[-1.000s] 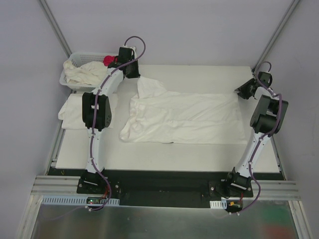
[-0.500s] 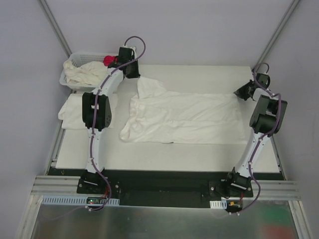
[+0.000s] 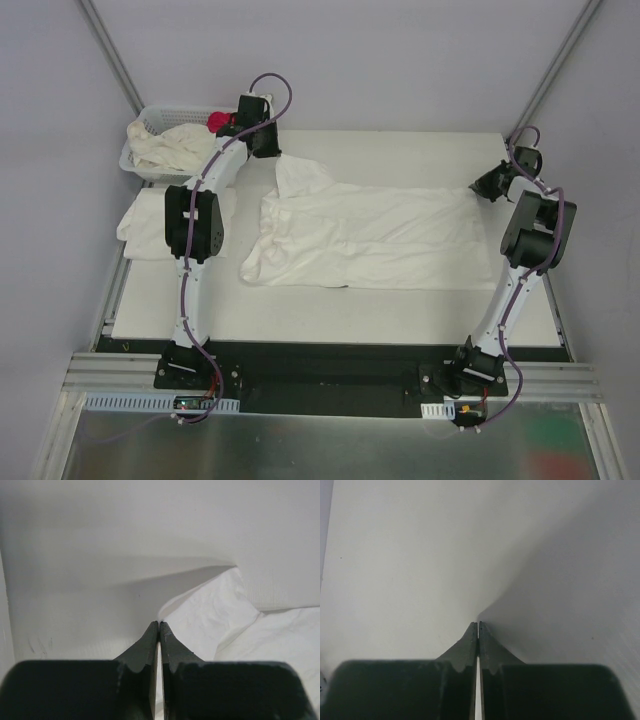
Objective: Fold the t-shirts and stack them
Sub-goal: Grap the side of the flattened tshirt furthest away from the robot with both arms, then fold the other side of the tshirt into a rectangle
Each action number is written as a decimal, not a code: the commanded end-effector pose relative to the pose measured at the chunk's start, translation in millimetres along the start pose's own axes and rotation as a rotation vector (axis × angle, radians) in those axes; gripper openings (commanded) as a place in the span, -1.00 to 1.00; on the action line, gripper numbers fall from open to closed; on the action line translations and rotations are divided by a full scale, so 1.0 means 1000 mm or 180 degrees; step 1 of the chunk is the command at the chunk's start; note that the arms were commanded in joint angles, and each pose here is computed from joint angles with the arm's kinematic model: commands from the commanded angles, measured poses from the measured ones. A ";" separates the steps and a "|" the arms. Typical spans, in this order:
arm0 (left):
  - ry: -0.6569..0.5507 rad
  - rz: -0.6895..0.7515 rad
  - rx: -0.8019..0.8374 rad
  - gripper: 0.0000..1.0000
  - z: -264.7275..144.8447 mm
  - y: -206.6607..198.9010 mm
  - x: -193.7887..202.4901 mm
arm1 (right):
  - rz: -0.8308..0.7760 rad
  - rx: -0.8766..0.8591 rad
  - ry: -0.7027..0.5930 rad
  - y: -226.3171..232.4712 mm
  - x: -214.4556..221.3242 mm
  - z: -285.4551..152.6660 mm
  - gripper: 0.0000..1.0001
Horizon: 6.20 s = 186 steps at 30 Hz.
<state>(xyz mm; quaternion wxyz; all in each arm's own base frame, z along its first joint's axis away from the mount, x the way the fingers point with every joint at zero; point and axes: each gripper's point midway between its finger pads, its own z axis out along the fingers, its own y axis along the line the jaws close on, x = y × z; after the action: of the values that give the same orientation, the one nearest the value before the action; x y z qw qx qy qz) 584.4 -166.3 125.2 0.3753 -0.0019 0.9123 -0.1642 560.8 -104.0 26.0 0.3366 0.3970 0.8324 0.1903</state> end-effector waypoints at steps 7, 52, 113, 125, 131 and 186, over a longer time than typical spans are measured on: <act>-0.0311 0.0092 -0.0005 -1.00 -0.042 -0.015 -0.033 | -0.0113 -0.0019 -0.0199 0.021 -0.035 -0.040 -0.99; -0.0759 0.0349 0.0046 -1.00 -0.095 -0.036 -0.082 | -0.0448 -0.0312 -0.0317 0.071 -0.061 -0.096 -0.99; -0.0351 0.0037 -0.0086 -1.00 -0.172 -0.029 0.022 | -0.0507 -0.0387 -0.0086 0.048 0.020 -0.183 -0.99; -0.0270 0.0115 -0.0036 -1.00 -0.198 -0.033 0.039 | -0.0514 -0.0262 -0.0130 0.041 0.022 -0.194 -0.99; -0.0138 0.0116 0.0019 -1.00 -0.197 -0.035 0.055 | -0.0477 -0.0183 -0.0083 0.033 0.031 -0.197 -0.99; 0.0813 -0.0030 0.0027 -1.00 -0.210 -0.023 0.211 | -0.0449 0.1150 0.0306 -0.069 0.117 -0.227 -0.81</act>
<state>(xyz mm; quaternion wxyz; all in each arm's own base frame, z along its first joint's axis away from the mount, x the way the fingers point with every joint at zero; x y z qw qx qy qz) 297.3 -150.8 120.3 0.2462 0.0215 0.9554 -0.1617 320.6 -66.2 101.1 0.2441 0.3840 0.8891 0.0489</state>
